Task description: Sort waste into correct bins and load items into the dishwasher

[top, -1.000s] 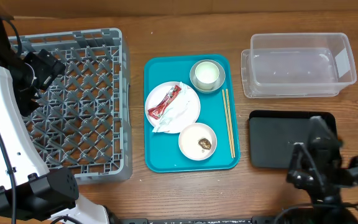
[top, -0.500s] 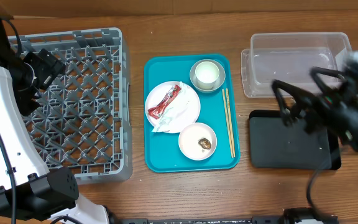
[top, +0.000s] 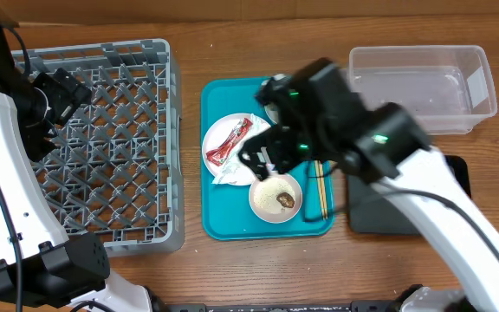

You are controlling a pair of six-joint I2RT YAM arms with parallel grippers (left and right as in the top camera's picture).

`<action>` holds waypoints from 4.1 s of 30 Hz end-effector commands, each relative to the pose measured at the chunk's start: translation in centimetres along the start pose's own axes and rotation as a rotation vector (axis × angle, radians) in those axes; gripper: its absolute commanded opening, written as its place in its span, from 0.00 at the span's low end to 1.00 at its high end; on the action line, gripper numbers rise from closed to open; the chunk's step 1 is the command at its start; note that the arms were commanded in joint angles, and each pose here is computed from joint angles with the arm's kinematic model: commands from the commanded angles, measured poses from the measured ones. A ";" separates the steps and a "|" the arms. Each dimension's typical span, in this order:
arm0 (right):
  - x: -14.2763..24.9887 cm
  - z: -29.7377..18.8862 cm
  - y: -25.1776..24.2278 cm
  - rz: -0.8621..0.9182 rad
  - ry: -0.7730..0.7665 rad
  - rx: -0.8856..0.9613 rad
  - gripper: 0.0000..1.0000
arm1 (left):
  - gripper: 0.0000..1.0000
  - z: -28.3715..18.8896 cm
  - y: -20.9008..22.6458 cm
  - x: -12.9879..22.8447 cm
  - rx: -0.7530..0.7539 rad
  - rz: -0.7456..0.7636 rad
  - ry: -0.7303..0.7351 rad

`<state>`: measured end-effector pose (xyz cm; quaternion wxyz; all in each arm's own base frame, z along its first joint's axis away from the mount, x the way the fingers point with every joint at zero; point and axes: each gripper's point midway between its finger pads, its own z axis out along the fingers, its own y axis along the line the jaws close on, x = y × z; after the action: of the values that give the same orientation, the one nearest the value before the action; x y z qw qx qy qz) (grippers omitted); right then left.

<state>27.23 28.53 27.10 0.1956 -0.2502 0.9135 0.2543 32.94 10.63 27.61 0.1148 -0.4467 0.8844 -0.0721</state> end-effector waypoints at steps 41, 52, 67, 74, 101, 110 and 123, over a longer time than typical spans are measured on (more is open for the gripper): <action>3.9 22.1 -9.8 0.897 0.156 0.364 0.04 | 1.00 -0.8 -0.3 0.1 0.018 -0.005 -0.020; -2.6 12.4 -8.2 0.753 0.010 0.384 0.04 | 1.00 -0.8 -0.3 0.1 0.018 -0.005 -0.021; -6.7 4.3 -5.4 0.651 -0.172 0.284 0.04 | 1.00 -0.8 -0.3 0.1 0.018 -0.005 -0.020; -10.2 -4.5 -12.0 0.760 -0.390 0.324 0.04 | 1.00 -0.8 -0.3 0.1 0.018 -0.006 -0.020; -9.5 -11.0 -34.1 0.896 -0.481 0.222 0.99 | 1.00 -0.8 -0.3 0.1 0.018 -0.005 -0.020; -9.1 -9.0 -18.6 0.570 -0.261 -0.040 0.93 | 1.00 -0.8 -0.3 0.1 0.018 -0.005 -0.020; 0.4 9.6 -12.3 0.452 0.141 0.515 0.70 | 1.00 -0.8 -0.3 0.1 0.018 -0.005 -0.020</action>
<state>35.10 26.39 17.63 0.1041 -0.0217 0.9865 0.1247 32.94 10.64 27.61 0.1150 -0.4467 0.8844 -0.0719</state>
